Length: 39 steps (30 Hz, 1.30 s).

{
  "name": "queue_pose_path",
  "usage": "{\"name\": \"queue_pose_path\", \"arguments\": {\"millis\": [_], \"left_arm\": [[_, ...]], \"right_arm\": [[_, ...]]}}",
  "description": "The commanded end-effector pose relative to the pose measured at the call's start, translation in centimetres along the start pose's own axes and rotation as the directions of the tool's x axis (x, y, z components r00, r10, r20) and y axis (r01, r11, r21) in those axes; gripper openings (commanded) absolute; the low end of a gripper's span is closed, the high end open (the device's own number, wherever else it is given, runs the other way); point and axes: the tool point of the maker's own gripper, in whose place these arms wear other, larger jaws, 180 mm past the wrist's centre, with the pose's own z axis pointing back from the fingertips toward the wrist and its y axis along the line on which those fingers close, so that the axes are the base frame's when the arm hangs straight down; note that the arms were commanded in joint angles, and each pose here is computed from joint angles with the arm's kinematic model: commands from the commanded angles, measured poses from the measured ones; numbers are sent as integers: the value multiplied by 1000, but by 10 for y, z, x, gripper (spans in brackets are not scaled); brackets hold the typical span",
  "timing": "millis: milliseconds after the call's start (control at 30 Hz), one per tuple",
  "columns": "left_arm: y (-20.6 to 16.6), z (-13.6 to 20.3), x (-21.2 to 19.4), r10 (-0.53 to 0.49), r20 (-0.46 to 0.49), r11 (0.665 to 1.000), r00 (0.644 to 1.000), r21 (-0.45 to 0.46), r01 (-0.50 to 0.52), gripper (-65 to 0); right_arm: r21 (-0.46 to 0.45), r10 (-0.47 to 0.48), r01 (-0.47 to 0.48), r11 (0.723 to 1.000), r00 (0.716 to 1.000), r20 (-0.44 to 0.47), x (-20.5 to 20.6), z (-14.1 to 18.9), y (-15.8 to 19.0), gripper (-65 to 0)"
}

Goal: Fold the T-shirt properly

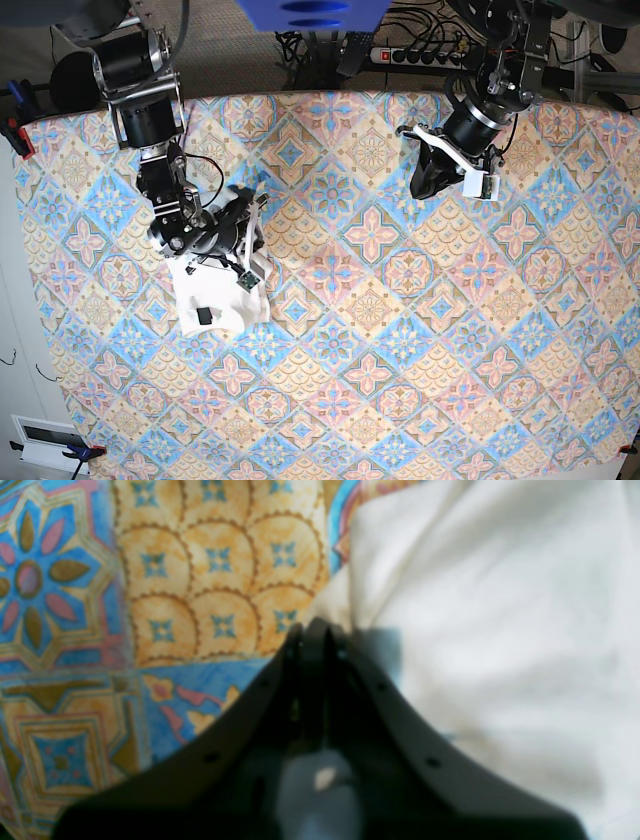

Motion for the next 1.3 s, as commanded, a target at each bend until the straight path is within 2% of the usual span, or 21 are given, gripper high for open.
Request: {"name": "queue_pose_path", "arguments": {"millis": [0, 133, 200, 367, 433, 500, 733, 867, 1033, 1133, 1267], "left_arm": [[-4, 3, 7, -4, 29, 1000, 1000, -14, 4, -639], [-5, 7, 2, 1, 17, 1000, 1000, -13, -1, -639], [-9, 11, 1, 3, 14, 1000, 1000, -18, -2, -639], [-13, 23, -5, -10, -5, 1000, 1000, -24, 9, -639], [-17, 29, -8, -11, -13, 1000, 1000, -28, 11, -640], [-19, 36, -11, -9, -21, 1000, 1000, -25, 8, -640], [19, 74, -20, 1, -50, 994, 999, 111, 4, -639], [35, 96, -35, 13, -97, 985, 995, 174, 4, -639], [50, 126, -55, 34, -162, 970, 986, 242, 6, -640], [49, 138, -70, 54, -205, 967, 977, 254, 0, -640], [47, 156, -89, 82, -263, 963, 961, 269, -9, -640]], "right_arm": [[-32, 21, -19, 999, 997, 68, 27, 10, -13, -650], [-64, 67, -59, 996, 989, 131, 53, 24, -16, -650], [-83, 87, -77, 994, 989, 122, 58, 31, -17, -650], [-103, 133, -119, 988, 981, 139, 57, 51, 4, -650], [-126, 122, -104, 987, 982, 141, 49, 64, 7, -650], [-163, 92, -69, 984, 986, 140, 36, 81, 4, -650], [-271, 19, 13, 963, 993, 116, -24, 135, 1, -650], [-278, -54, 56, 959, 998, 18, -85, 151, 15, -650], [-298, -151, 118, 947, 985, -88, -146, 169, 25, -650], [-301, -172, 138, 943, 981, -88, -161, 175, 30, -650], [-256, -198, 160, 953, 972, -127, -191, 180, 59, -650]]}}
